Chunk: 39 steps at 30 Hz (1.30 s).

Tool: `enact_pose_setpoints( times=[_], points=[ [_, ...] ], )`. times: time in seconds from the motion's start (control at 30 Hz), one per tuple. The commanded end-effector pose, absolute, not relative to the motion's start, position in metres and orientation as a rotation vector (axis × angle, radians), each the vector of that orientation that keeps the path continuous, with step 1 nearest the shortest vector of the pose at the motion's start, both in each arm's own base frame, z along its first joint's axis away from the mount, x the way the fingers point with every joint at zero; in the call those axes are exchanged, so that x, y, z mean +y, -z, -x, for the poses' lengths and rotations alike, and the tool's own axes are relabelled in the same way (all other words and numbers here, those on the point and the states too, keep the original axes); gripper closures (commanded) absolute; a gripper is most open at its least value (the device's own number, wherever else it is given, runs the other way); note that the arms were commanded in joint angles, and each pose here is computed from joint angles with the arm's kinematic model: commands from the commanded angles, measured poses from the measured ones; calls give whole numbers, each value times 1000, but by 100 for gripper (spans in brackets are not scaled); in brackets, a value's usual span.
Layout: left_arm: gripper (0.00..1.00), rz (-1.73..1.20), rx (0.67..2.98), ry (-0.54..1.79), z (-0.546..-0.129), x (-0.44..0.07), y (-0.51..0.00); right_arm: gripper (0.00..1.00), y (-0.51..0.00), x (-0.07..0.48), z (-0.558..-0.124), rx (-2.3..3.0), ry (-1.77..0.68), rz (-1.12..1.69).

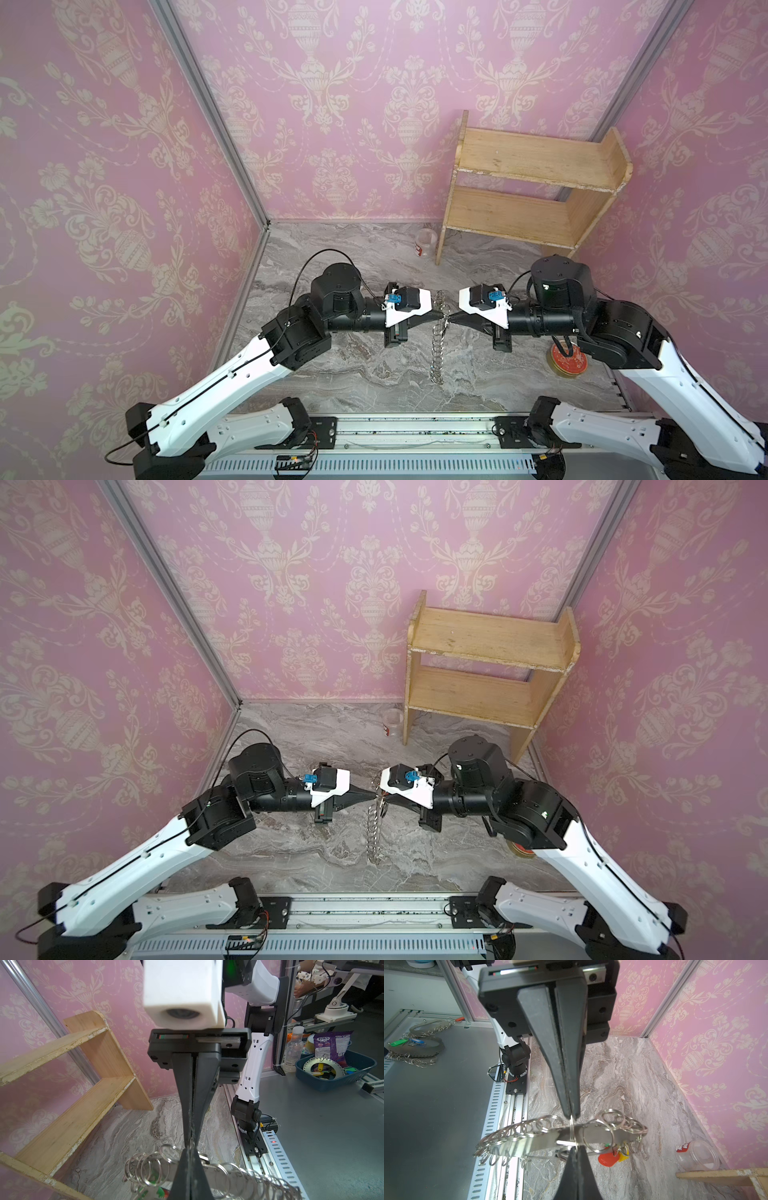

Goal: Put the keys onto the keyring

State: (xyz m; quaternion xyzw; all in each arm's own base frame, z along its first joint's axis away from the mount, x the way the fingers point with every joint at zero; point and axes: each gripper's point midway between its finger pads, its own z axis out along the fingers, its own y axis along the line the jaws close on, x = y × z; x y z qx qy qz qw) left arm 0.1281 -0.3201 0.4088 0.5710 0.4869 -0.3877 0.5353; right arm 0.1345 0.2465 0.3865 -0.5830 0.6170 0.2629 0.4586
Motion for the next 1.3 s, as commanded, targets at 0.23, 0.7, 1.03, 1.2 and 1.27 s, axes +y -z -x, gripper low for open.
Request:
enact_pose_setpoints(
  times=[0.23, 0.7, 1.03, 1.2, 1.27],
  points=[
    [100, -1144, 1023, 929, -140, -312, -450, 100, -383, 250, -124, 1518, -777, 1383],
    [100, -1047, 927, 1045, -140, -315, -461, 100, -381, 274, -134, 1501, -911, 1289],
    [100, -1009, 906, 1095, -144, -312, -459, 94, -389, 268, -135, 1490, -876, 1265],
    [100, -998, 874, 1109, -142, -307, -461, 86, -395, 246, -132, 1510, -775, 1252],
    [100, -994, 862, 1126, -142, -307, -461, 77, -398, 240, -129, 1510, -752, 1252]
  ],
)
